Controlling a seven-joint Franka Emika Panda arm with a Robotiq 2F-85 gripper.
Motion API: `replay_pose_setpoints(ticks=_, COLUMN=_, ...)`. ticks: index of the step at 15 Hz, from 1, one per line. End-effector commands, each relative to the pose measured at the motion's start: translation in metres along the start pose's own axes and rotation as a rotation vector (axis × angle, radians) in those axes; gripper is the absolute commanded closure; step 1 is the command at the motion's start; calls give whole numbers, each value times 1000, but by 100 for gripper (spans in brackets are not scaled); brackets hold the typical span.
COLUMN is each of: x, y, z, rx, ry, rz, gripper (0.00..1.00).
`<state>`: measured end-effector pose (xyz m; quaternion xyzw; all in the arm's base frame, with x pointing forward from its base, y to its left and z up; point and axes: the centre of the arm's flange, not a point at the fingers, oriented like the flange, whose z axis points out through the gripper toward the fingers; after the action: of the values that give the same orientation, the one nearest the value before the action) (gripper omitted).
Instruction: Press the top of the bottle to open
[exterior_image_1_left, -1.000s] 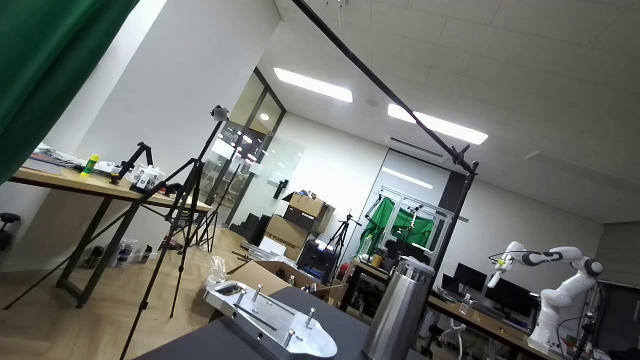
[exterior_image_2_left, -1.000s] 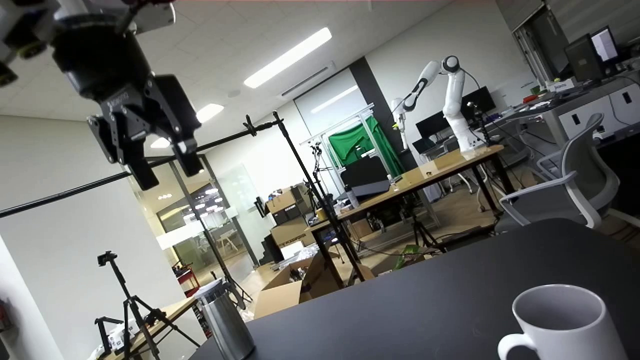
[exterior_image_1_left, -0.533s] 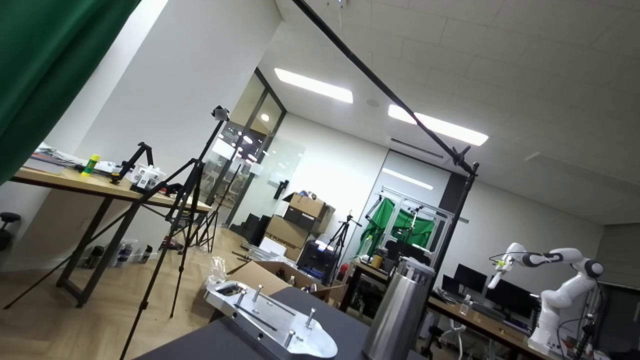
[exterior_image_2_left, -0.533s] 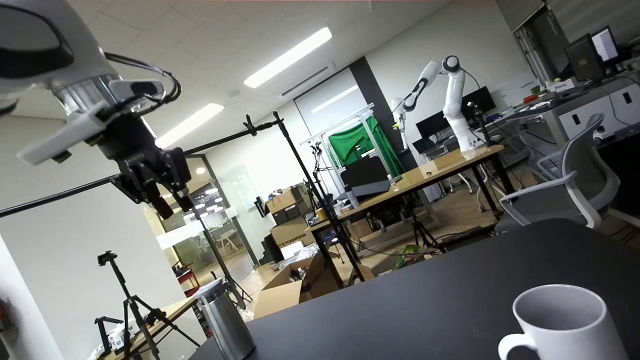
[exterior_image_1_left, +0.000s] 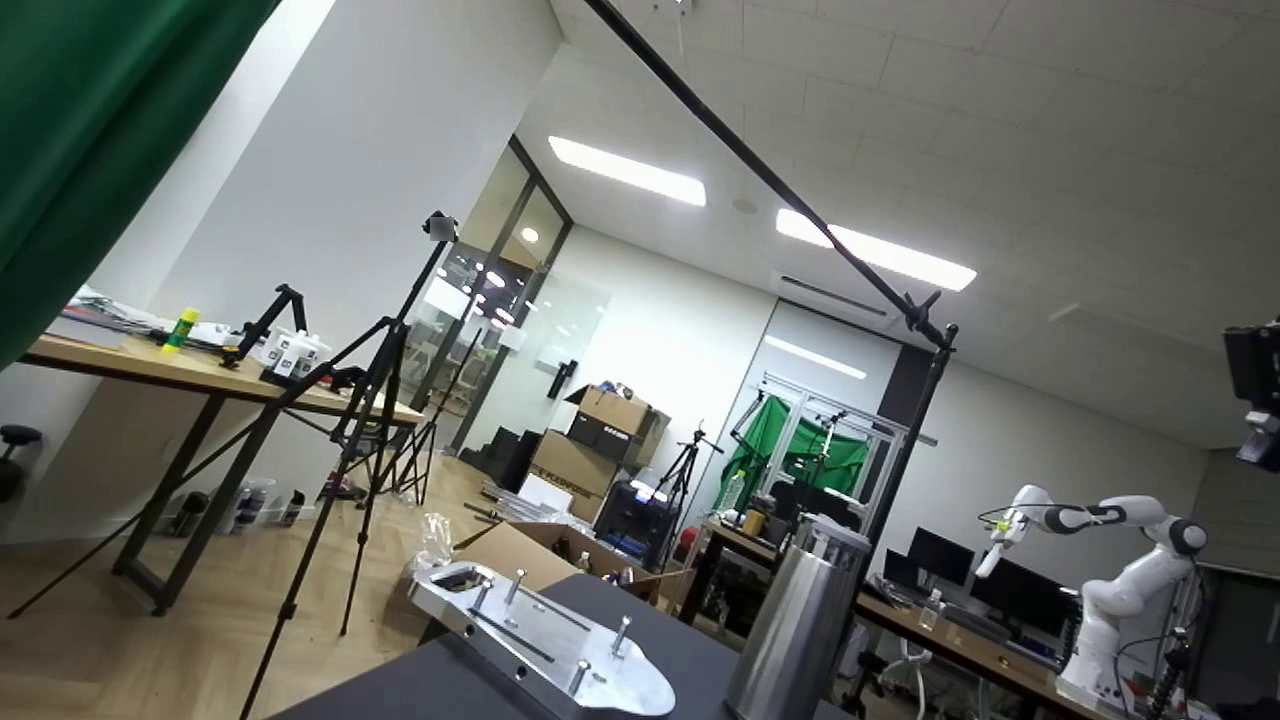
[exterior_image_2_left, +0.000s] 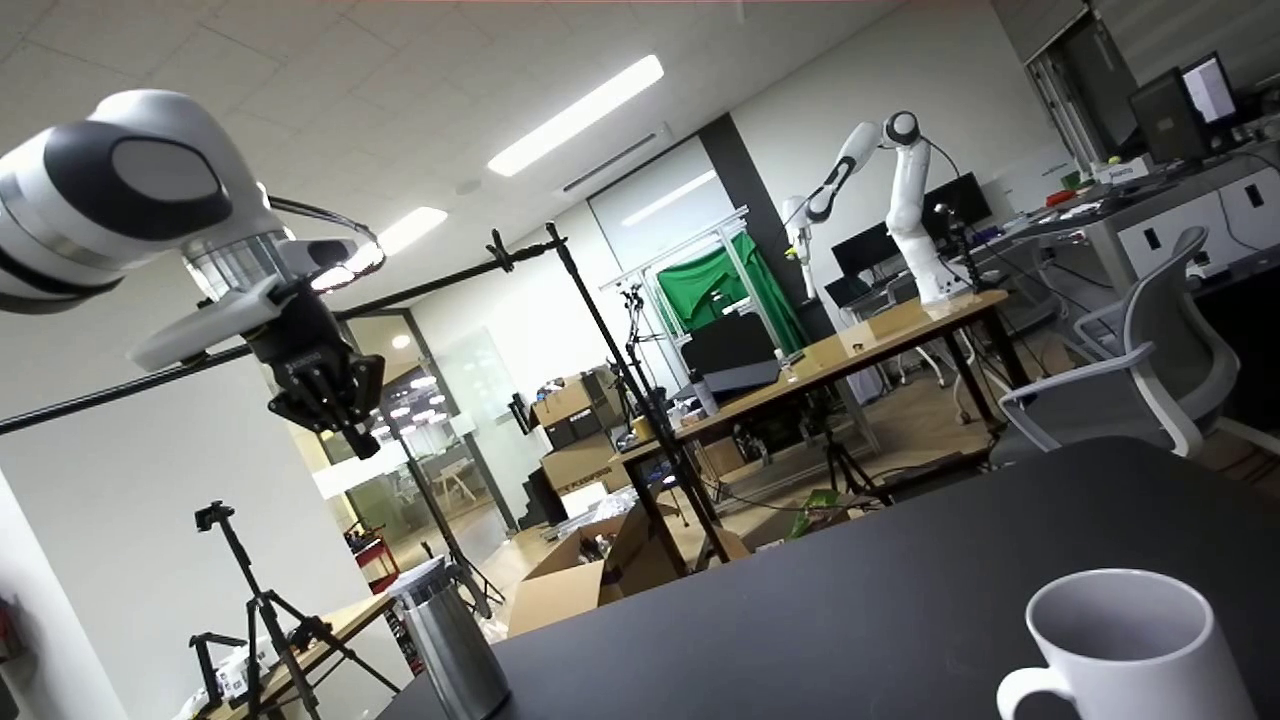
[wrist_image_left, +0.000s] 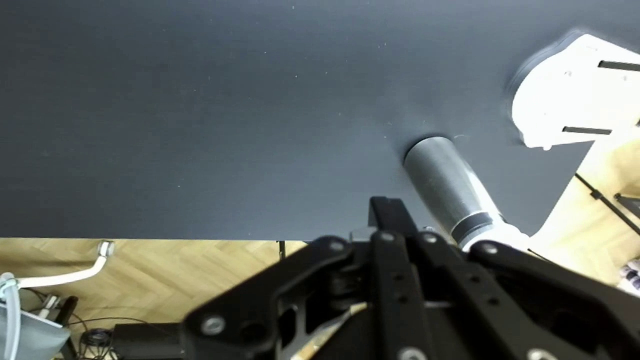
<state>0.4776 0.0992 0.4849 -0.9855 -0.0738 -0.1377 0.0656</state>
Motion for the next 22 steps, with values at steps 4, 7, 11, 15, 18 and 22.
replay_pose_setpoints(ticks=4, x=10, y=-8, z=7, rx=7, ry=-44, rz=-15, gripper=99)
replay_pose_setpoints(ticks=7, x=11, y=-8, z=5, rx=8, ry=-45, rz=-16, gripper=99)
replay_pose_setpoints(ticks=11, x=11, y=-8, z=5, rx=8, ry=-45, rz=-16, gripper=100)
replay_pose_setpoints(ticks=15, x=65, y=-51, z=30, rx=39, ry=-16, rz=-104, gripper=100)
replay_pose_setpoints(ticks=18, x=87, y=-97, z=48, rx=83, ry=69, rz=-179, gripper=100)
replay_pose_setpoints(ticks=22, x=107, y=-141, z=76, rx=102, ry=222, rz=-257, gripper=100)
